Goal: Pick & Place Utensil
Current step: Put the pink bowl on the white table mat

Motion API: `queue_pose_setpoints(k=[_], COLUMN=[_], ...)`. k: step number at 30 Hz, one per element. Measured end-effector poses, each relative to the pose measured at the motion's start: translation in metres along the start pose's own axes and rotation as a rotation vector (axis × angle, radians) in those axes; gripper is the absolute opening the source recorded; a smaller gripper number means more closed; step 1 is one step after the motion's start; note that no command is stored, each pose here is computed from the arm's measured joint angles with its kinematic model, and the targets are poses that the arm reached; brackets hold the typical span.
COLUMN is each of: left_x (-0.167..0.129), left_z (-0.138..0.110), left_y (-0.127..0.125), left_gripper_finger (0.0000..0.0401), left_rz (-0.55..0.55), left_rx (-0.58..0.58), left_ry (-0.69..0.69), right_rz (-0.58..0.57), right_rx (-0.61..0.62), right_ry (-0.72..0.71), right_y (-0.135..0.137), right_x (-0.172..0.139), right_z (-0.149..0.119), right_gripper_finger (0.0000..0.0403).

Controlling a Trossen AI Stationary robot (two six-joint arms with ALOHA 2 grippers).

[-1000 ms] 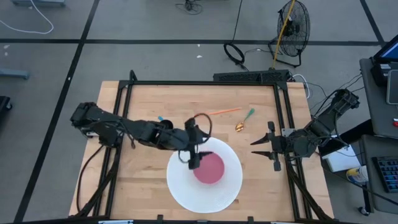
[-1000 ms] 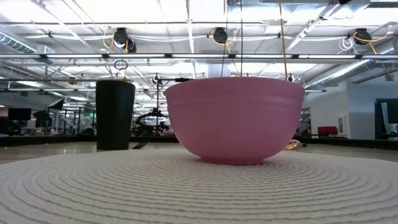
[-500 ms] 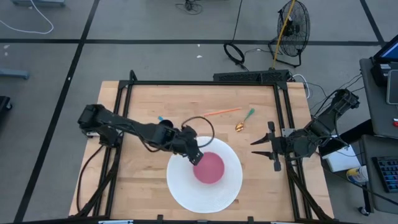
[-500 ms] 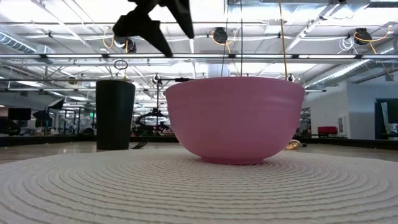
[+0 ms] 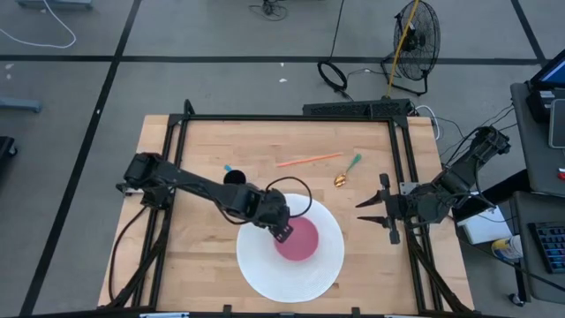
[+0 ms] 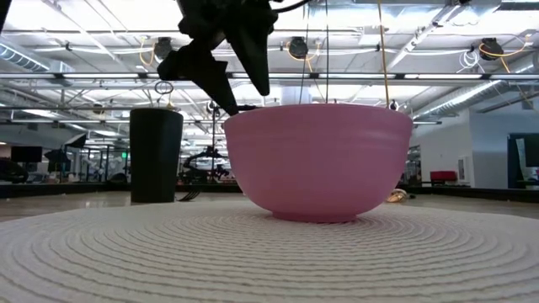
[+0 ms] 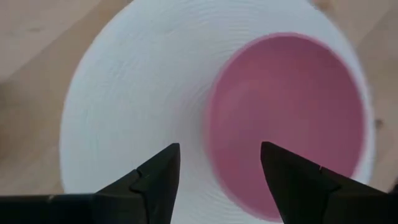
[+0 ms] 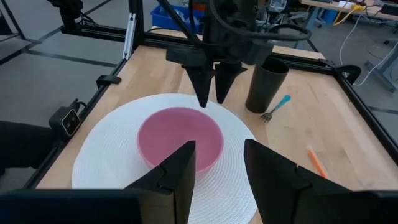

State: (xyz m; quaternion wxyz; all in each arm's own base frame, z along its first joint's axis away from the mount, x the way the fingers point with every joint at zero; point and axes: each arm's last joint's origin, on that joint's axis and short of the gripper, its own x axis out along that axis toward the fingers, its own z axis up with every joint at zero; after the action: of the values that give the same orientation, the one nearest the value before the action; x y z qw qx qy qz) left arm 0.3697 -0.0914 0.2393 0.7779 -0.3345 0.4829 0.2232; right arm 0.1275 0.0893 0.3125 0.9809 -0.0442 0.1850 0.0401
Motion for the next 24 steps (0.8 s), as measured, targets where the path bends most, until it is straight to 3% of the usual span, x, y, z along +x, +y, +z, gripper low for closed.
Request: queue_pose_setpoints(k=[14,24], left_x=[0.032,0.03], left_z=[-0.01,-0.01], left_y=[-0.005,-0.005], left_gripper_finger=[0.023,0.023], left_rz=[0.011,0.004], left_rx=[0.042,0.045], left_ry=[0.086,0.092], right_rz=[-0.001,-0.001], right_rx=[0.001,0.001], right_ry=[0.003,0.003], right_y=[0.0,0.0], right_x=[0.0,0.001], right_z=[0.0,0.0], right_gripper_finger=[0.013,0.013])
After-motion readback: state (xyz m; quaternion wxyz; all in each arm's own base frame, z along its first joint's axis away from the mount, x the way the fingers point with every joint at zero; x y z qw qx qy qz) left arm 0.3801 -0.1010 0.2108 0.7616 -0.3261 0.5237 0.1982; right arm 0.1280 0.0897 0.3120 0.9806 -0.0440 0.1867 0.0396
